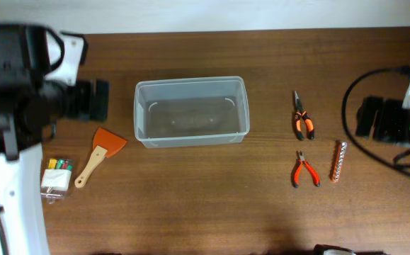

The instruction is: Pack container

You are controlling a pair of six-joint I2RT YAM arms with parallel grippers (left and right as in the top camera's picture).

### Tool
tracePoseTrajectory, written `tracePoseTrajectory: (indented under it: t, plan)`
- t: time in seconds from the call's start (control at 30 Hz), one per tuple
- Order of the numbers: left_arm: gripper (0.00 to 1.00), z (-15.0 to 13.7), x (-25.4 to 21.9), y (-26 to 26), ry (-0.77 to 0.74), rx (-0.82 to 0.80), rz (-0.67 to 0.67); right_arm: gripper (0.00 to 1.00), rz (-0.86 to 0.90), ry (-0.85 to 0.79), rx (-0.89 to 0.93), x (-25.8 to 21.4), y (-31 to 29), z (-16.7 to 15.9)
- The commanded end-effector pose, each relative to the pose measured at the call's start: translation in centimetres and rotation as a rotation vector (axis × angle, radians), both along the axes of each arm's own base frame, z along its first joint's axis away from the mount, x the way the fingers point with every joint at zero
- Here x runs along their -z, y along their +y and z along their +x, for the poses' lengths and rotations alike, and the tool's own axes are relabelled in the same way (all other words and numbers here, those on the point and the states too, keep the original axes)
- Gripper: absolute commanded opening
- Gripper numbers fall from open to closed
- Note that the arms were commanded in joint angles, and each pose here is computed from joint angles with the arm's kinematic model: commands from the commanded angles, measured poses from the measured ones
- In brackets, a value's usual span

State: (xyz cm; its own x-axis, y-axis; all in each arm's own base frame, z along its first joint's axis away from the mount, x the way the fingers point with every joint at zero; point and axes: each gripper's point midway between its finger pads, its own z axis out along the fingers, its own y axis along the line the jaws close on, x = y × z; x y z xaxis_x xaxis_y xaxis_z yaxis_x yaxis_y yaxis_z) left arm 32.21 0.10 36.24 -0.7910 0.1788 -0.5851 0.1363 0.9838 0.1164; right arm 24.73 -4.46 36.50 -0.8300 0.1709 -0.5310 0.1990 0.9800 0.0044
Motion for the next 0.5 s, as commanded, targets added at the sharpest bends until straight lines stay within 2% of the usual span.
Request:
tracePoseTrajectory:
  t: [0.0,0.13,0.2,0.3,0.47]
  plan:
    - [0.99,-1.2,4.9,0.1,0.1,-0.011,-0.006,0.99,0.096,0.1,-0.056,3.3,2.4,-1.2]
    - [0.99,-1.8,9.9,0.1,0.17,-0.024,-0.012,0.98,0.1,0.221,-0.118,8.3,3.5,-0.6]
    - [0.99,-1.9,13.8,0.8,0.228,-0.084,-0.037,0.99,0.084,0.271,-0.19,12.3,4.1,1.3]
    - [0.99,-2.0,16.6,1.5,0.263,-0.126,-0.074,0.99,0.056,0.293,-0.279,16.0,4.6,4.2]
    - [0.99,-2.1,18.6,3.1,0.271,-0.185,-0.137,0.98,0.046,0.343,-0.344,20.9,4.7,8.7]
